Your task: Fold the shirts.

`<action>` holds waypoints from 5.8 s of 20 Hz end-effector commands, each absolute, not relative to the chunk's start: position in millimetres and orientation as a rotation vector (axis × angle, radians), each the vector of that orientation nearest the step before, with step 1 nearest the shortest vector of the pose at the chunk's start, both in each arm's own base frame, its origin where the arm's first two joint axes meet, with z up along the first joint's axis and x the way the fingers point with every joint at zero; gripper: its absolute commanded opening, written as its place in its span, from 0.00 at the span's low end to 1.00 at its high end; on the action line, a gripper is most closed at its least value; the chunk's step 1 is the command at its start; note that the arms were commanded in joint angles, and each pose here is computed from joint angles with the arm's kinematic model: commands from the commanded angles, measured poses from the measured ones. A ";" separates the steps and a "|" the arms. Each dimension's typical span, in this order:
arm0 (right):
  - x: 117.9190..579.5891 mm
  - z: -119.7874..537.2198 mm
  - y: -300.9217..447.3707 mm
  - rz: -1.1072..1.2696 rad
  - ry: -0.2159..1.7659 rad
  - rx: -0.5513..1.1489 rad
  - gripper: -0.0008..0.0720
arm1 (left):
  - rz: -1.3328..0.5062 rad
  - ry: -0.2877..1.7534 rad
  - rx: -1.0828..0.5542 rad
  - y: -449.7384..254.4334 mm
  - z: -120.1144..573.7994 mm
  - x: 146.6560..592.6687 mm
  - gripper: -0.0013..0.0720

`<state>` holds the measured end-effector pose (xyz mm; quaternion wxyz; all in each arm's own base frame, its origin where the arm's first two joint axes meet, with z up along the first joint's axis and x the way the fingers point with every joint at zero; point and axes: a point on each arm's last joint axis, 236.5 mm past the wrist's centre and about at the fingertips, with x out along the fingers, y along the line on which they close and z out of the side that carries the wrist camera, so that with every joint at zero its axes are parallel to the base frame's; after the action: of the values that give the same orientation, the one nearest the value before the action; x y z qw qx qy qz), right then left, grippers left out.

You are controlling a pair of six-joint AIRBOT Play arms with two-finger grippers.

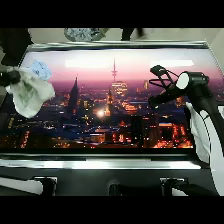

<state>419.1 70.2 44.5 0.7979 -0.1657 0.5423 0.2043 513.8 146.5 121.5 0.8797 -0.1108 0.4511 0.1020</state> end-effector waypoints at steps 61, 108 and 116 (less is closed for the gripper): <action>210.7 -24.0 167.9 0.989 1.317 0.017 0.99 | -0.562 1.507 -0.355 -188.9 -88.0 289.2 0.08; 421.1 196.8 19.6 0.140 0.860 -0.447 0.07 | -0.458 0.697 -0.113 -148.2 229.8 450.8 0.08; 457.8 20.7 85.3 0.426 1.232 -0.085 0.07 | -0.570 1.210 -0.221 -227.5 12.8 465.4 0.08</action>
<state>454.7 49.8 68.9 0.8256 -0.0950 0.5367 0.1462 482.5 -199.0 78.0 0.8363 -0.0814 0.4831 -0.2462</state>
